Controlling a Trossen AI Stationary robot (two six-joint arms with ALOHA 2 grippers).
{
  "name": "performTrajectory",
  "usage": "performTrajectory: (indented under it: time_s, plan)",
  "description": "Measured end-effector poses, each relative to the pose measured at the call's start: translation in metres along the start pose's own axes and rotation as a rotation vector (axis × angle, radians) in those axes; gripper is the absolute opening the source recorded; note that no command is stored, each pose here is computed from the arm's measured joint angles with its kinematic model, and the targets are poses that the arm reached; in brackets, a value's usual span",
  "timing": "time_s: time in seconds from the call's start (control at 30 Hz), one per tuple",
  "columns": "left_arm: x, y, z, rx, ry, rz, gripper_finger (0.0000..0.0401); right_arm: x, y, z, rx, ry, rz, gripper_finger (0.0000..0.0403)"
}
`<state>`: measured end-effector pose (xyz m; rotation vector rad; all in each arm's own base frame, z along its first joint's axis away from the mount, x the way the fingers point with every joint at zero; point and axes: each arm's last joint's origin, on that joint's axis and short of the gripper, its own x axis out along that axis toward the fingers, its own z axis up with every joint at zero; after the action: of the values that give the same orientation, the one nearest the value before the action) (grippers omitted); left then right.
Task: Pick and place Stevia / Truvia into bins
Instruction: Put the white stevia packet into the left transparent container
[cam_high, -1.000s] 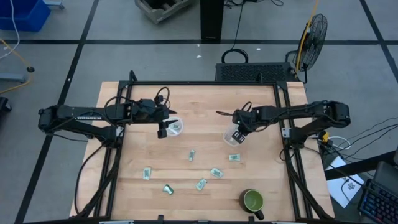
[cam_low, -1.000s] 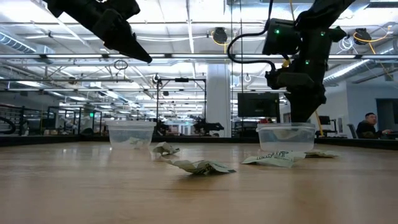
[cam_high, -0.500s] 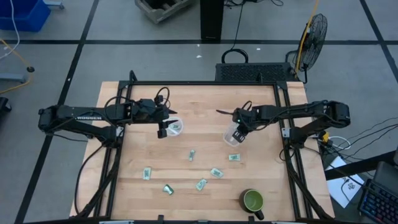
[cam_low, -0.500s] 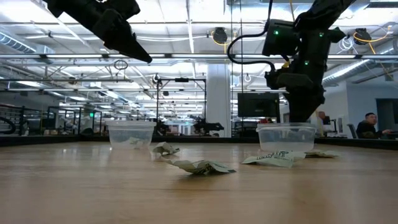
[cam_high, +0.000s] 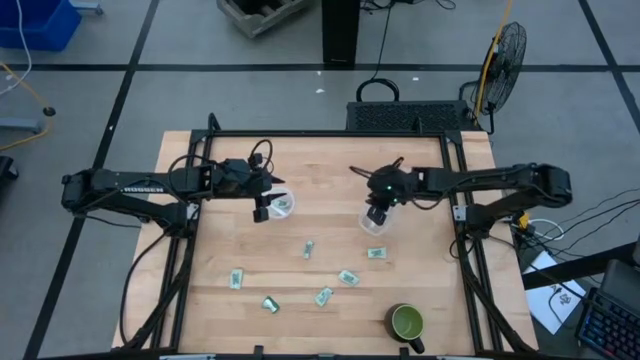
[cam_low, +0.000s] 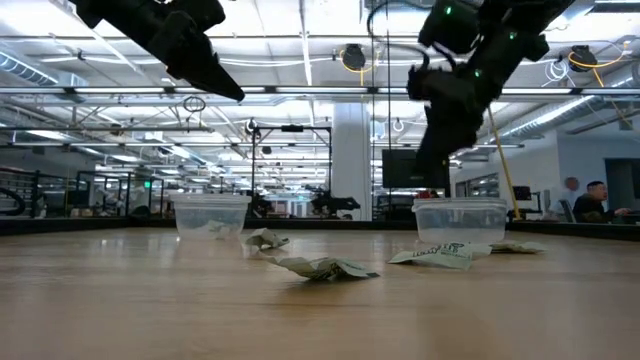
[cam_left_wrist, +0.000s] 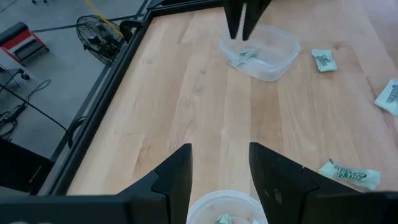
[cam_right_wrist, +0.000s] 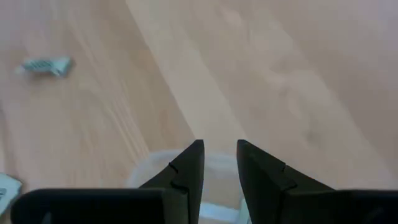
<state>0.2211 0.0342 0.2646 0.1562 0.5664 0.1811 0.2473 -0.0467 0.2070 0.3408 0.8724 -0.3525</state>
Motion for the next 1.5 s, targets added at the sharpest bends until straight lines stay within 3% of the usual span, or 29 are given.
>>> performTrajectory:
  time_s: [0.23, 0.37, 0.53, 0.77, 0.93, 1.1, 1.33, 1.5]
  plan:
    - [0.001, -0.010, 0.000, -0.047, -0.008, -0.160, 0.0166, -0.022, 0.033, 0.007, -0.166, -0.163, 0.235, 0.0091]
    - [-0.001, -0.023, 0.002, -0.055, -0.015, -0.245, 0.0166, -0.026, 0.062, 0.007, -0.358, -0.269, 0.370, 0.0091]
    - [0.002, -0.045, 0.003, -0.068, -0.003, -0.347, 0.0166, -0.024, 0.086, 0.002, -0.485, -0.336, 0.437, 0.0091]
    - [0.036, -0.084, -0.007, -0.204, 0.116, -0.342, 0.0166, -0.014, 0.101, -0.008, -0.542, -0.301, 0.461, 0.0091]
    - [0.064, -0.105, -0.021, -0.185, 0.170, -0.317, 0.0166, -0.007, 0.107, -0.012, -0.537, -0.284, 0.480, 0.0096]
    - [0.081, -0.111, -0.033, -0.175, 0.223, -0.304, 0.0166, 0.000, 0.108, -0.012, -0.528, -0.276, 0.474, 0.0135]
    - [0.097, -0.117, -0.039, -0.189, 0.214, -0.345, 0.0186, 0.003, 0.102, -0.008, -0.523, -0.336, 0.298, 0.0190]
    - [0.111, -0.125, -0.047, -0.181, 0.216, -0.345, 0.0216, 0.003, 0.102, -0.008, -0.529, -0.341, 0.290, 0.0195]
